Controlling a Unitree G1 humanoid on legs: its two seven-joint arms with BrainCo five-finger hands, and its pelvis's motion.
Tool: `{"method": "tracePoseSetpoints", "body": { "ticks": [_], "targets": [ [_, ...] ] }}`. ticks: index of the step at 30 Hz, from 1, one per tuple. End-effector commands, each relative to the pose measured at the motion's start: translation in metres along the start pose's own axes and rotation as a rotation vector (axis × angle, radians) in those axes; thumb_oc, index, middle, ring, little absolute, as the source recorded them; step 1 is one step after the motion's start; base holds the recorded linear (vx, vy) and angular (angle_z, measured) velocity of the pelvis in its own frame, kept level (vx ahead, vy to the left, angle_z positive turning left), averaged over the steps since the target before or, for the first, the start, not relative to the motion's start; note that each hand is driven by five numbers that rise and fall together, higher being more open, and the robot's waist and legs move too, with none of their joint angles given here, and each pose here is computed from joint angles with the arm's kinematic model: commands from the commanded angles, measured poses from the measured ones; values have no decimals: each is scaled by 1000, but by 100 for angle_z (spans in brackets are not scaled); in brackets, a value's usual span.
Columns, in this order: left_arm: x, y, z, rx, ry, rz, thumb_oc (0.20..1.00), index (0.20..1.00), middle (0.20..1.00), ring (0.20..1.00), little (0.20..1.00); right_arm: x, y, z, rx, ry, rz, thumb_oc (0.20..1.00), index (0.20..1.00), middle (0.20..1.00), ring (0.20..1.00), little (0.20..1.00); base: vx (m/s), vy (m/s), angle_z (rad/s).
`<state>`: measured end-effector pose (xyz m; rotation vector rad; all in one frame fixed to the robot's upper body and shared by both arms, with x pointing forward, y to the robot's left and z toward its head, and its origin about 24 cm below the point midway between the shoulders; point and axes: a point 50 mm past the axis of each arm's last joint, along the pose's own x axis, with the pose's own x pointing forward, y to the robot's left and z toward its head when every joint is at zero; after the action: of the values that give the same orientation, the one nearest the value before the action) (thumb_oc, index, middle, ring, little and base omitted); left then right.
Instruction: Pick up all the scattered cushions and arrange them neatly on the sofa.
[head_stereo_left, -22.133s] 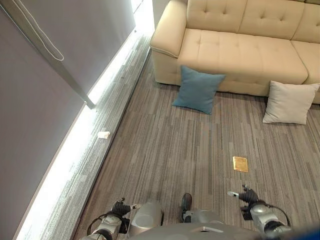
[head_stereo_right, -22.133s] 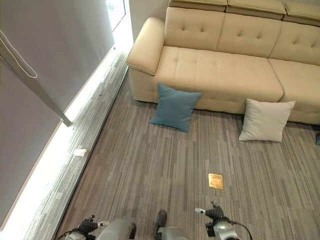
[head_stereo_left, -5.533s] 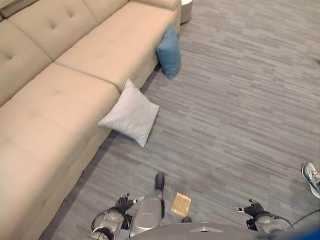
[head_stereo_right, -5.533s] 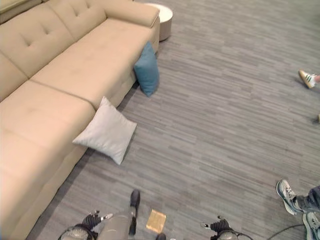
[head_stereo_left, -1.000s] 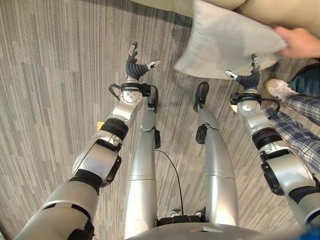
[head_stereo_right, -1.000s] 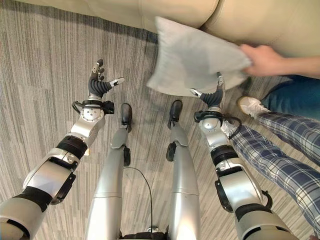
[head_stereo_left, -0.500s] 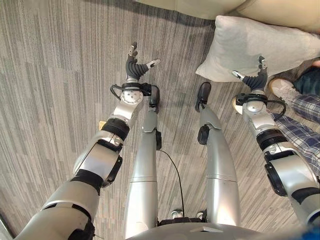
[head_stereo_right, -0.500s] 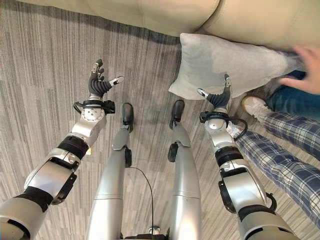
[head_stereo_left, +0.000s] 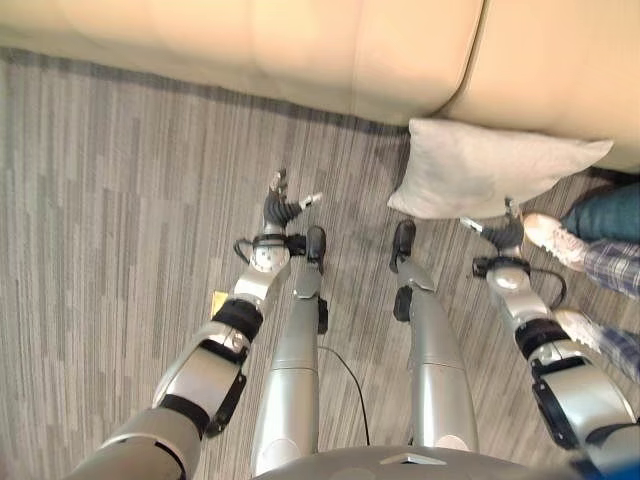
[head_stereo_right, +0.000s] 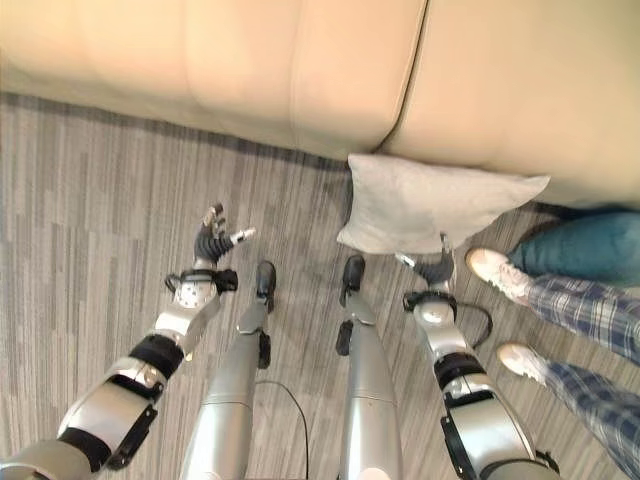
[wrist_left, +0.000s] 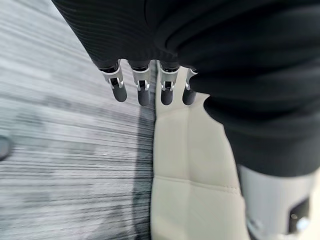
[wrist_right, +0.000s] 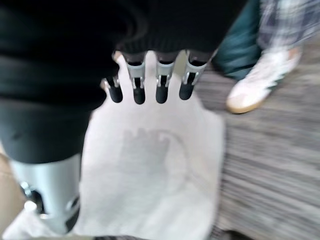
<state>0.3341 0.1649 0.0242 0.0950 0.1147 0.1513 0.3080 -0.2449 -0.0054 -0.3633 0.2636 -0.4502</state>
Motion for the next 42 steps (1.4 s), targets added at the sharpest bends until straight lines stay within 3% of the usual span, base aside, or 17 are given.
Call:
{"method": "tracePoseSetpoints", "body": {
  "ticks": [1, 3, 4, 9, 16, 27, 36, 42],
  "targets": [
    [-21, 8, -49, 72, 160, -39, 1000, 1000, 1000, 1000, 1000, -19, -3, -45, -48, 134, 63, 1000, 1000, 1000, 1000, 1000, 0, 0, 0],
    [-27, 10, -60, 82, 204, -43, 1000, 1000, 1000, 1000, 1000, -23, -4, -55, -55, 171, 72, 1000, 1000, 1000, 1000, 1000, 28, 6, 4],
    [-51, 23, -99, 116, 363, -35, 1000, 1000, 1000, 1000, 1000, -42, -7, -90, -95, 301, 115, 1000, 1000, 1000, 1000, 1000, 83, 10, 10],
    [-110, 51, -163, 214, 657, -37, 1000, 1000, 1000, 1000, 1000, -82, -16, -145, -204, 510, 202, 1000, 1000, 1000, 1000, 1000, 170, 17, -10],
    [-171, 81, -201, 283, 895, -25, 1000, 1000, 1000, 1000, 1000, -117, -29, -180, -274, 656, 270, 1000, 1000, 1000, 1000, 1000, 143, 62, -12],
    [-181, 92, -206, 296, 938, 5, 1000, 1000, 1000, 1000, 1000, -125, -23, -184, -280, 680, 320, 1000, 1000, 1000, 1000, 1000, 6, -172, -15],
    [-179, 74, -206, 225, 928, -24, 1000, 1000, 1000, 1000, 1000, -125, -39, -188, -269, 687, 274, 1000, 1000, 1000, 1000, 1000, -29, -258, 32],
    [-190, 80, -211, 216, 971, -4, 1000, 1000, 1000, 1000, 1000, -131, -31, -191, -300, 702, 315, 1000, 1000, 1000, 1000, 1000, 127, 5, -12]
  ]
}}
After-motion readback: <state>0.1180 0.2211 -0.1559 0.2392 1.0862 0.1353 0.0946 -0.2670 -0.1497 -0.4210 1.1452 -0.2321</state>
